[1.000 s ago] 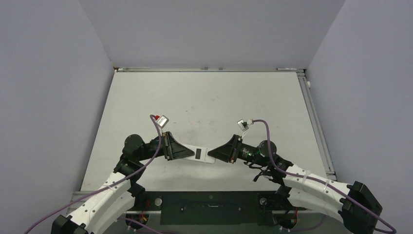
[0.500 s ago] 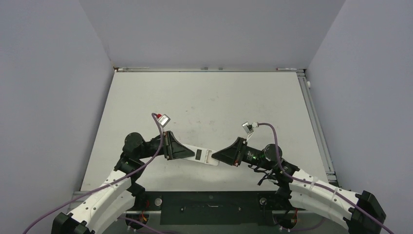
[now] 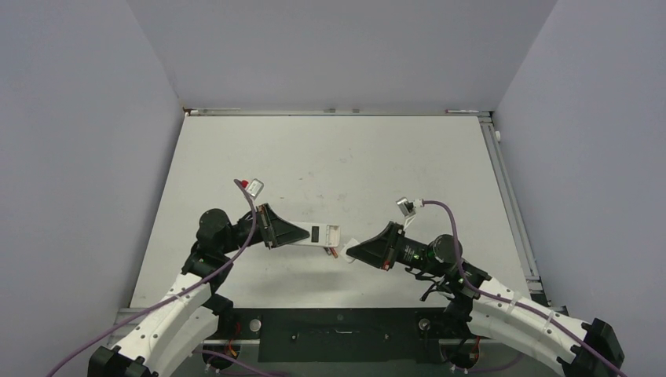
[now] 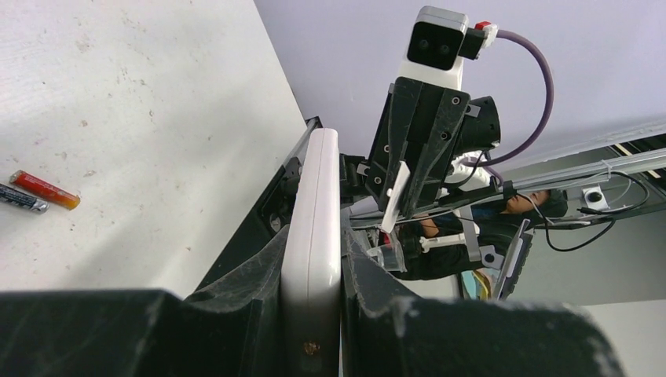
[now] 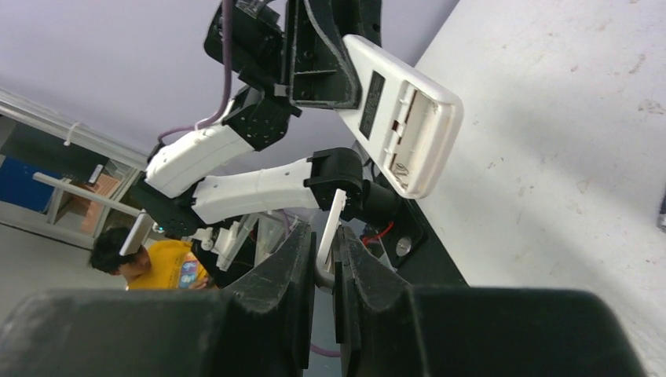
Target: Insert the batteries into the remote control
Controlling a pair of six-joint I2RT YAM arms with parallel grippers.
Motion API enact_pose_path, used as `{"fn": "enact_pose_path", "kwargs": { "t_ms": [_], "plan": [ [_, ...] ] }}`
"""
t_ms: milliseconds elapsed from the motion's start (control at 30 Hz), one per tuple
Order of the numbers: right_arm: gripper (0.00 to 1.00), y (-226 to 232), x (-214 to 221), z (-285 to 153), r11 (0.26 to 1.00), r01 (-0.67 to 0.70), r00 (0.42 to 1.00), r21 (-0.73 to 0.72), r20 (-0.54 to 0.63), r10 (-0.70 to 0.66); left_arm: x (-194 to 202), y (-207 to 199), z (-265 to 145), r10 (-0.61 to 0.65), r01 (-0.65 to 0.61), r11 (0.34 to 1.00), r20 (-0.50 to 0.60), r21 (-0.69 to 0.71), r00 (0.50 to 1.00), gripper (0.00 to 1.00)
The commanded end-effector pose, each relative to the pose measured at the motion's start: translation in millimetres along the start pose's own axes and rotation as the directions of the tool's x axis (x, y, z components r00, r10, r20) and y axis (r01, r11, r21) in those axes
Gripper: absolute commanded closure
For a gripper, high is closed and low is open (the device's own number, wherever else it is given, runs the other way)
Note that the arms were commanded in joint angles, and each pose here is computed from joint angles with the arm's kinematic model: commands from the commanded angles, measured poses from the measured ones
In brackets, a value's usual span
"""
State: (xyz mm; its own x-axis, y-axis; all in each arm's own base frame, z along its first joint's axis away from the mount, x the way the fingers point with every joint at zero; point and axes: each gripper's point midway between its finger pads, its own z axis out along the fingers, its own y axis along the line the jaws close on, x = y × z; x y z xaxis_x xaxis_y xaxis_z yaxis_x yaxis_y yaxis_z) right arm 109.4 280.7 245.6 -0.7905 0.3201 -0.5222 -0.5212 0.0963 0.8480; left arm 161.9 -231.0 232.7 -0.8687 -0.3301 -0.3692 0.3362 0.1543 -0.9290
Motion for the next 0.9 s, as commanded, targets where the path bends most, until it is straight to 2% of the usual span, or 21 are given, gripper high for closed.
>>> {"fn": "enact_pose_path", "kwargs": {
  "t_ms": [0, 167, 333, 600, 867],
  "plan": [
    [0.92, -0.2, -9.6, 1.9, 0.998, 0.048, 0.998, 0.032, 0.027, -0.049, -14.4, -14.5, -1.3, 0.074, -0.074, 0.997, 0.047, 0.019, 0.996, 1.00],
    [0.92, -25.7, -18.5, 5.8, 0.976, 0.096, 0.995, 0.198, 0.022, -0.102, -17.6, -4.7, -4.7, 0.103, -0.101, 0.994, 0.058, -0.047, 0.993, 1.00],
    [0.91, -60.5, -25.0, 8.9, 0.916, 0.135, 0.990, 0.377, -0.017, -0.139, -18.1, 7.6, -8.7, 0.121, -0.113, 0.986, 0.058, -0.124, 0.991, 1.00],
    [0.92, -113.1, -42.5, 9.4, 0.844, 0.101, 0.994, 0.527, -0.022, -0.105, -17.8, 15.4, -13.0, 0.149, -0.137, 0.976, 0.059, -0.170, 0.987, 1.00],
    [0.92, -163.6, -57.2, 5.6, 0.782, 0.057, 0.998, 0.621, -0.024, -0.054, -10.2, 26.3, -16.4, 0.119, -0.108, 0.974, 0.042, -0.198, 0.992, 1.00]
  ]
}}
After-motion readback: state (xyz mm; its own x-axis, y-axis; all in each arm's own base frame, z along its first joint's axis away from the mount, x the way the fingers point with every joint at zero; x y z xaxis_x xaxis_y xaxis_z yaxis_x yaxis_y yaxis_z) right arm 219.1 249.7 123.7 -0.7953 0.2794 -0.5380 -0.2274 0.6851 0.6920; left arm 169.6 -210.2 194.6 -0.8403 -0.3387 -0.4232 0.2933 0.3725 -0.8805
